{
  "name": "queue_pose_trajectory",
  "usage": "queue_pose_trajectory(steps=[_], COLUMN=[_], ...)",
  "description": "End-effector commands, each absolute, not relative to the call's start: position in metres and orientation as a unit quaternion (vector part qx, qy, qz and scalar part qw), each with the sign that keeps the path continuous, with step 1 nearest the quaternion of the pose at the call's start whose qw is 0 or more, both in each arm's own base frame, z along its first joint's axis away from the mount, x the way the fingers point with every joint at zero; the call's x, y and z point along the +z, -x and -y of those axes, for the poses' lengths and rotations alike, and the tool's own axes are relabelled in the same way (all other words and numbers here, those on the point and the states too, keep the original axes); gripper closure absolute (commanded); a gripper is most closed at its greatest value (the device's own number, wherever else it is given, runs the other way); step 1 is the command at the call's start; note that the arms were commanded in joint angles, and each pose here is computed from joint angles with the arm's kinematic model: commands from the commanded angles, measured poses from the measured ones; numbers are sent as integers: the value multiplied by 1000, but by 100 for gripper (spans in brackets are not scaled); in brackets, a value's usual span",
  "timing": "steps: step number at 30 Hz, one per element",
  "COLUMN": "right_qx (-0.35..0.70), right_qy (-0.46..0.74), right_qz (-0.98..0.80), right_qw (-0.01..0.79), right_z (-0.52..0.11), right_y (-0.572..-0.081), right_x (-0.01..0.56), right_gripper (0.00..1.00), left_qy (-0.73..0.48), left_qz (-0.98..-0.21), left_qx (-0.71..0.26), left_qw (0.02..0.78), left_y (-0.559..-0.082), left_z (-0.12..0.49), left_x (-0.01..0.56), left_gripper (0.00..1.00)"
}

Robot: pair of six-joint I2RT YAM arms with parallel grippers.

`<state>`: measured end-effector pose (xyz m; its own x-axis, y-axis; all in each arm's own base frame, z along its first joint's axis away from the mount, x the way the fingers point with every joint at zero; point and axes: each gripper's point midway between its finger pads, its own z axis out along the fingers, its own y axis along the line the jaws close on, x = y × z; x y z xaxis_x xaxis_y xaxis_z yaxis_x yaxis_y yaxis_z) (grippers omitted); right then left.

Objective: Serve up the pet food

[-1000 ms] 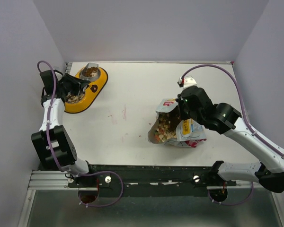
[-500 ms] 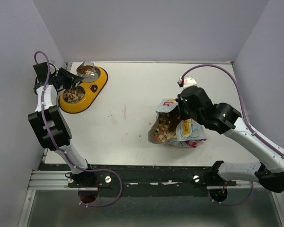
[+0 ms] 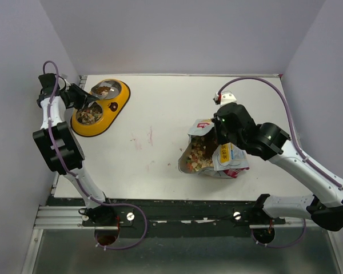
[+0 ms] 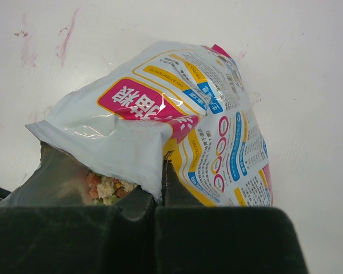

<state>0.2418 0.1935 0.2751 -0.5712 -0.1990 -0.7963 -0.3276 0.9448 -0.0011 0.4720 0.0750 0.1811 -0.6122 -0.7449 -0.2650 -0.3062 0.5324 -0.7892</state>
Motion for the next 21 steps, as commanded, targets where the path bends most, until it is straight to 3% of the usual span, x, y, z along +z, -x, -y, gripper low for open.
queue_pose_trajectory(steps=[1, 21], right_qx=[64, 62], right_qy=[132, 136], right_qz=[-871, -870], right_qw=[469, 471], right_z=[-189, -188], right_y=[-250, -250], right_x=[296, 300], right_gripper=[99, 99], left_qy=[322, 277], left_qz=[-836, -891], left_qx=[-323, -229], left_qw=[307, 279], left_y=[-475, -484], left_z=[-93, -95], left_x=[186, 193], left_gripper=[100, 100])
